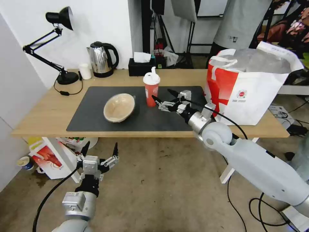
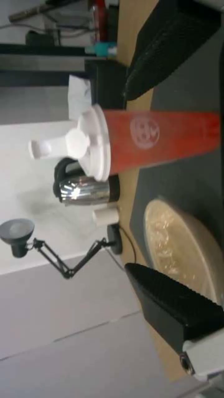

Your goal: Pick up the trash from the table and place it into the takeout bag.

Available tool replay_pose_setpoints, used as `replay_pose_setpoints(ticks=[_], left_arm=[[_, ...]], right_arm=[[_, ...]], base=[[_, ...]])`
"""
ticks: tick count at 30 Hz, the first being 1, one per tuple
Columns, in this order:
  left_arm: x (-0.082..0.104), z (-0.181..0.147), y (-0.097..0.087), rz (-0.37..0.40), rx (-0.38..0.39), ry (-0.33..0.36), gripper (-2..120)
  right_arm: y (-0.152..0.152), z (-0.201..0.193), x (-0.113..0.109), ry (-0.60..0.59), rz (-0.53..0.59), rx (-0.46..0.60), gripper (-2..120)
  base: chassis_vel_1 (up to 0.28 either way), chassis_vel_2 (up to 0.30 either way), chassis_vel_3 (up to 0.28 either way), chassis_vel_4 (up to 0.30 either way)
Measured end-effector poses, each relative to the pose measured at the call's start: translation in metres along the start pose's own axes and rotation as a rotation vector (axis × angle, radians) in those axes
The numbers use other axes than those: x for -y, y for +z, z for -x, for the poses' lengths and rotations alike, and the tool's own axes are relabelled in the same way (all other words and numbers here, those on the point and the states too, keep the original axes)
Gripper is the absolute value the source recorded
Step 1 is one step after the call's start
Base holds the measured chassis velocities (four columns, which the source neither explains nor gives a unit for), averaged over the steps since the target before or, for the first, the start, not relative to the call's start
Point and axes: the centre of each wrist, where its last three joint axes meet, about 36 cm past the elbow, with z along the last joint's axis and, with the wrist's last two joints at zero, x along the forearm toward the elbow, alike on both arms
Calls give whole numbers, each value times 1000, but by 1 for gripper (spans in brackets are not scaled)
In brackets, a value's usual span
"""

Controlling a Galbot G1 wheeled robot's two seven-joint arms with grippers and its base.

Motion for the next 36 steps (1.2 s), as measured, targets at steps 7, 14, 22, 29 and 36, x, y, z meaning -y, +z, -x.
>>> replay_pose_setpoints(ticks=[7, 14, 22, 29, 36], left_arm=[[0, 0, 0, 0, 0, 0, 100], [0, 0, 0, 0, 0, 0, 100], [0, 0, 0, 0, 0, 0, 100], [0, 0, 0, 0, 0, 0, 100], [0, 0, 0, 0, 0, 0, 100]], right_arm=[[-2, -5, 3, 17, -21, -18, 100], [0, -3, 7, 39, -39, -29, 100], [7, 9, 6, 39, -27, -34, 100], [11, 19, 7, 39, -22, -35, 100], [19, 28, 5, 41, -3, -41, 100]], base=[[0, 0, 0, 0], [0, 0, 0, 0], [0, 0, 0, 0], [0, 0, 0, 0], [0, 0, 0, 0]])
